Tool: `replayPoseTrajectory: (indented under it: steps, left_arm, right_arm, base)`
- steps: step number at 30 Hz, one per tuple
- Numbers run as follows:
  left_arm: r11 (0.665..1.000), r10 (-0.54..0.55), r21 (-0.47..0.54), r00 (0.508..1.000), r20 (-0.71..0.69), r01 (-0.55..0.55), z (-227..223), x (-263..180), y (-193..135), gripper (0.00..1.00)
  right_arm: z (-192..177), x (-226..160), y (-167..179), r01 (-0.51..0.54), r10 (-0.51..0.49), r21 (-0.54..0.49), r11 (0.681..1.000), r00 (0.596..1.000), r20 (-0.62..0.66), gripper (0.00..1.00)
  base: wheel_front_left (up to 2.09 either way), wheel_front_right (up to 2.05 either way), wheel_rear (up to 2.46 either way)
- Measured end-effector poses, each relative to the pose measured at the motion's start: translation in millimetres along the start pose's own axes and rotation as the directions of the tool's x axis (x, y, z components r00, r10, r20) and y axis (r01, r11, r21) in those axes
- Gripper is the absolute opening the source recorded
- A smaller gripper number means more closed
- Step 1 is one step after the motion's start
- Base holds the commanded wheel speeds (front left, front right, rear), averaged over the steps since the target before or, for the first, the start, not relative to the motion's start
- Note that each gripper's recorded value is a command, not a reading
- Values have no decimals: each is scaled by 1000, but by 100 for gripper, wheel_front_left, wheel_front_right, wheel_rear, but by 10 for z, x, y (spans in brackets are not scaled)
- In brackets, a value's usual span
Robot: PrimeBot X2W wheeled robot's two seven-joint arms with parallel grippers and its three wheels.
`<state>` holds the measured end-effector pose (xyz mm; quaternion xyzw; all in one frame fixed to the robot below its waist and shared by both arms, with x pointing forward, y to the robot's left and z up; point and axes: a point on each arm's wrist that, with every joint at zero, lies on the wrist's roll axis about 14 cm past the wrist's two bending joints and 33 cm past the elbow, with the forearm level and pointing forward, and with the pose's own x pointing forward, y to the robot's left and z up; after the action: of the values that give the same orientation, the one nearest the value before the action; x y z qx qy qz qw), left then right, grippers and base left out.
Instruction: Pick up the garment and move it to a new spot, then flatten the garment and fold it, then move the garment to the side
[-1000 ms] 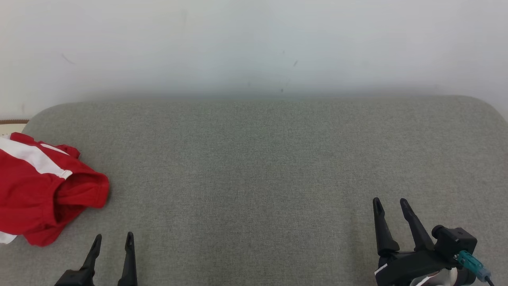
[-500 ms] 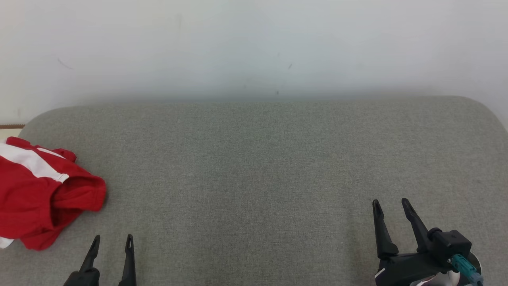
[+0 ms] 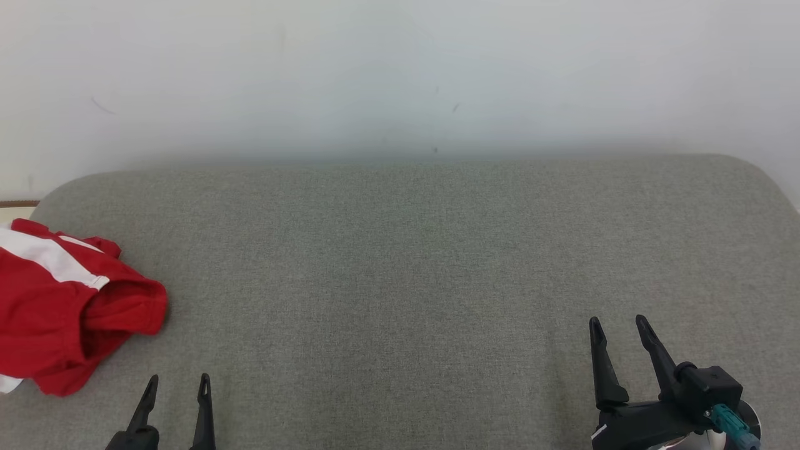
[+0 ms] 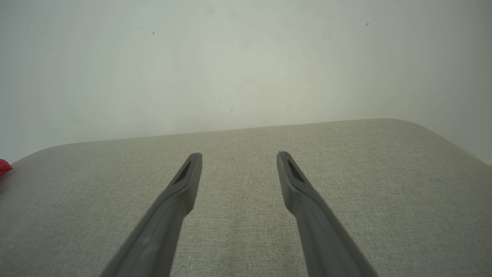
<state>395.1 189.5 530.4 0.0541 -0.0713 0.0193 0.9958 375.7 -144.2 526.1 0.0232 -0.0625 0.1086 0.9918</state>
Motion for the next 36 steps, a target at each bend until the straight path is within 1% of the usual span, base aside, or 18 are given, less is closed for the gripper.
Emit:
replayPoseTrajectory:
  steps: [4, 8, 15, 20, 24, 25, 28, 36]
  left_arm:
    - [1000, 3, 0, 1000, -2, -3, -5, -4, 10, 100]
    - [1000, 24, -2, 1000, -7, -24, -21, -19, 73, 100]
    - [995, 99, -7, 995, -17, -99, -43, -101, 296, 100]
    - [986, 167, 1, 986, -27, -167, -66, -217, 513, 100]
    - [973, 231, 3, 972, -32, -231, -69, -349, 716, 100]
    - [964, 264, 7, 964, -39, -264, -87, -433, 830, 100]
    - [948, 318, 16, 947, -51, -317, -114, -570, 1006, 100]
    - [892, 451, -3, 888, -89, -453, -197, -972, 1405, 100]
  right_arm:
    - [-7, 8, 16, -4, 4, 2, 1000, 1000, -2, 100]
    - [-30, 32, 91, -28, 28, 4, 1000, 1000, -8, 100]
    - [-79, 124, 337, -107, 107, 9, 994, 994, -19, 100]
    - [-75, 241, 589, -184, 184, 17, 983, 983, -12, 100]
    - [-104, 309, 827, -253, 253, 28, 967, 967, -16, 100]
    - [-115, 344, 952, -288, 288, 35, 957, 957, -16, 100]
    - [-134, 391, 1143, -338, 339, 51, 940, 941, -17, 100]
    - [-177, 487, 1612, -462, 465, 71, 884, 885, -19, 100]
  base:
    - [0, 0, 0]
    - [0, 0, 0]
    - [0, 0, 0]
    - [0, 0, 0]
    - [0, 0, 0]
    - [0, 0, 0]
    - [0, 0, 0]
    - [0, 0, 0]
